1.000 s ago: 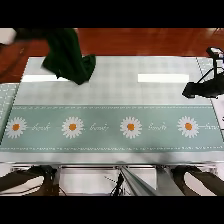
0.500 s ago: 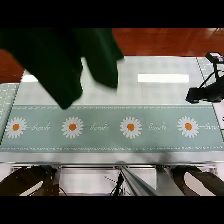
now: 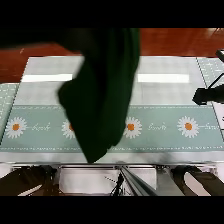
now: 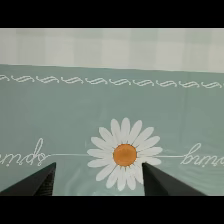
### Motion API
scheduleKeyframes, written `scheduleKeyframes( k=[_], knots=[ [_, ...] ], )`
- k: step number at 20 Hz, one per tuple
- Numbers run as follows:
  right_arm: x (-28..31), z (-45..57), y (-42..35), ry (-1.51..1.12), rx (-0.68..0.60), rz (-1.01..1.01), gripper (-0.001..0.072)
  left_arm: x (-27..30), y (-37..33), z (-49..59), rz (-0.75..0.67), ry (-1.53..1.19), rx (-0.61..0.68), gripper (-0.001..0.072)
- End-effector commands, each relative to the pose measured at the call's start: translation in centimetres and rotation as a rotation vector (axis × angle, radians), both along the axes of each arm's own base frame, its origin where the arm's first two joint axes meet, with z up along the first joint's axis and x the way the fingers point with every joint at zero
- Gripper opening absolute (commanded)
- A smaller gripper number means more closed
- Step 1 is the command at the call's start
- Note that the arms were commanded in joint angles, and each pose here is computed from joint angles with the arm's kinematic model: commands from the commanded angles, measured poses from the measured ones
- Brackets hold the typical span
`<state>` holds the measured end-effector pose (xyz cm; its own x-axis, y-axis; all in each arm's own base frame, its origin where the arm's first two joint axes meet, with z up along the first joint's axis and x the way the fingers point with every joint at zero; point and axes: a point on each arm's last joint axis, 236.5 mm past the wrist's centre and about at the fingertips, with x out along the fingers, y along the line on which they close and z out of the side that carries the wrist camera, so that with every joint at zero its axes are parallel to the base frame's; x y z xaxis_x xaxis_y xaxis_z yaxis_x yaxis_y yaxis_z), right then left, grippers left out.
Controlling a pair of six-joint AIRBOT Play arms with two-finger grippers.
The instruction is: Fold the shirts.
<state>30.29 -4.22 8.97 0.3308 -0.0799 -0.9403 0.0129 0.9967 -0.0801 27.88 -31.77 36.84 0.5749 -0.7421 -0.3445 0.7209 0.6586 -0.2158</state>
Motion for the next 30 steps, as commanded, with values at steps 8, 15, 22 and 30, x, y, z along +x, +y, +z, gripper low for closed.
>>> scheduleKeyframes(
  k=[8, 15, 22, 30],
  knots=[
    [-0.3, 0.3, -0.2, -0.001, -0.009, -0.004, 0.0615, -1.1, -12.4, -28.1, -0.233, 0.471, 0.507, 0.0409],
    [0.1, 0.4, -0.4, -0.021, -0.018, -0.004, 0.0615, 7.4, 7.4, -20.9, 0.165, 0.499, 0.593, 0.0637],
    [1.6, 1.1, -1.0, -0.091, -0.047, -0.003, 0.0615, -0.1, 18.8, -27.9, 0.297, 0.841, 0.616, 0.0637],
    [2.3, 1.5, -1.1, -0.123, -0.052, -0.002, 0.0614, -10.8, 10.6, -39.2, 0.089, 1.138, 0.159, 0.0637]
  ],
)
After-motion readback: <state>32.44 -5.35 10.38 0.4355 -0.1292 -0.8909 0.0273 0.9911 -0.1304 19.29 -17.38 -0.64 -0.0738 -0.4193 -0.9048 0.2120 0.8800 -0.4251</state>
